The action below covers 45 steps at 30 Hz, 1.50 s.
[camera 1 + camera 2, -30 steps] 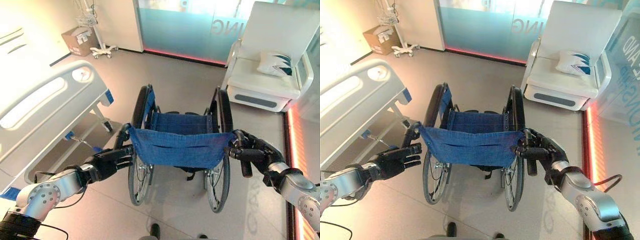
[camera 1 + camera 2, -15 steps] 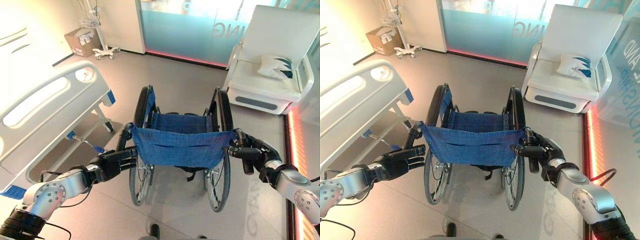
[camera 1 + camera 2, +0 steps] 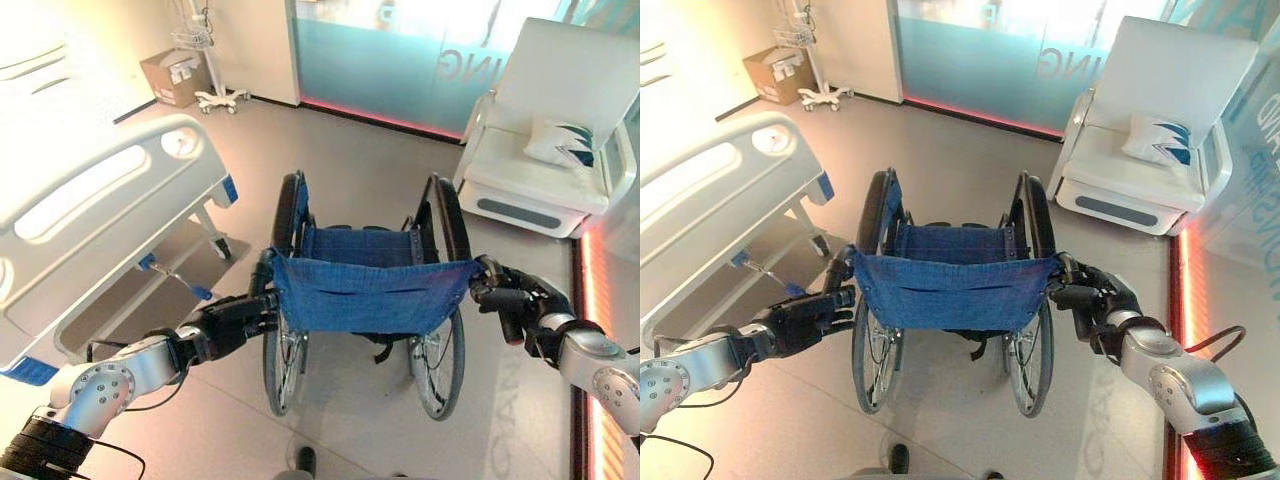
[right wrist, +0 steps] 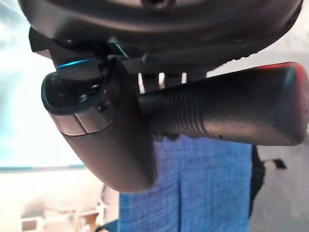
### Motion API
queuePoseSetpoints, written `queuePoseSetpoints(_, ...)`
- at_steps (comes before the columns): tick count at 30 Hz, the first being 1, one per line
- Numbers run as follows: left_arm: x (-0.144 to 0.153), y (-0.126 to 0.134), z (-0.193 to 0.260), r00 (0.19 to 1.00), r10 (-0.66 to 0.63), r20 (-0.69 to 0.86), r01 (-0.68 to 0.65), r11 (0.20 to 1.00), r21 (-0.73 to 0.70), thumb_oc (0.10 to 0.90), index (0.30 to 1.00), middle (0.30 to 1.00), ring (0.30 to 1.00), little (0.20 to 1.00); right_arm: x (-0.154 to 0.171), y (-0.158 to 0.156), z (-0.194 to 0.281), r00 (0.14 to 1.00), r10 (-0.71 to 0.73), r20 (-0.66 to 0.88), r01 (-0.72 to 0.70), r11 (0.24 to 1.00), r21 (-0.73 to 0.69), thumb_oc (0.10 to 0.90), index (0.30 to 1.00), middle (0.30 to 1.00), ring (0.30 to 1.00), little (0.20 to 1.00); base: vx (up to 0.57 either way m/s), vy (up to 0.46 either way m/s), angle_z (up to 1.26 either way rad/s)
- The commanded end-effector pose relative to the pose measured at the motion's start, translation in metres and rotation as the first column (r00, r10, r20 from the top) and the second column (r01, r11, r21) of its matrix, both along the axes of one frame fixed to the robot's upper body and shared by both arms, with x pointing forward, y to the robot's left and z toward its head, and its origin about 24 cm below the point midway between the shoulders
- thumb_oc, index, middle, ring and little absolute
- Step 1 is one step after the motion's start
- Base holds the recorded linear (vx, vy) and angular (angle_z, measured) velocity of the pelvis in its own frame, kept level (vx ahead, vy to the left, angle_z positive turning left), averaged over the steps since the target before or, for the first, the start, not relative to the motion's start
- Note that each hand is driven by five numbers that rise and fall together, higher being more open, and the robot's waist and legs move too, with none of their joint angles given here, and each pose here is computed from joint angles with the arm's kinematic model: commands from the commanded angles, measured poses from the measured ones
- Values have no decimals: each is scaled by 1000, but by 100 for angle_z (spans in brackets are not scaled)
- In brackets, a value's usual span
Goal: Push the wheelchair next to the bed
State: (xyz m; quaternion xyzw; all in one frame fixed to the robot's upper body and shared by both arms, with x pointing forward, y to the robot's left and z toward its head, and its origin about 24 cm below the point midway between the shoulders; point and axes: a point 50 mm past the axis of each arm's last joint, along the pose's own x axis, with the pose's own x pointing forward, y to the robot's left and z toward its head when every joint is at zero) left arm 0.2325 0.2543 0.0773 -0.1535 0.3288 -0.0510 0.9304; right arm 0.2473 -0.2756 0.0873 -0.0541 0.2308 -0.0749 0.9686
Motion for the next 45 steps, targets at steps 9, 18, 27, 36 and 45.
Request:
queuePoseSetpoints(9,32,-6,53,951,79,299,-57,995,-83,800,900,900,900,900,-2,-8,7,995,96,-26,-98,988,-122,400,300,300,300,300,0,0,0)
queuePoseSetpoints(18,30,-27,45,973,9,231,38,980,-197,800,900,900,900,900,-2,-2,8,993,121,-12,-122,985,-121,400,300,300,300,300,0,0,0)
queuePoseSetpoints(27,30,-38,41,958,-5,286,51,987,-153,800,900,900,900,900,-3,7,2,991,135,-2,-134,985,-106,400,300,300,300,300,0,-10,-2)
queuePoseSetpoints(36,41,-38,82,856,191,480,-66,962,-264,800,900,900,900,900,0,7,-1,990,140,-12,-140,986,-86,400,300,300,300,300,17,-1,1)
queuePoseSetpoints(45,44,-48,84,849,192,492,-6,935,-354,800,900,900,900,900,1,13,-7,989,145,-32,-147,987,-71,400,300,300,300,300,0,0,0)
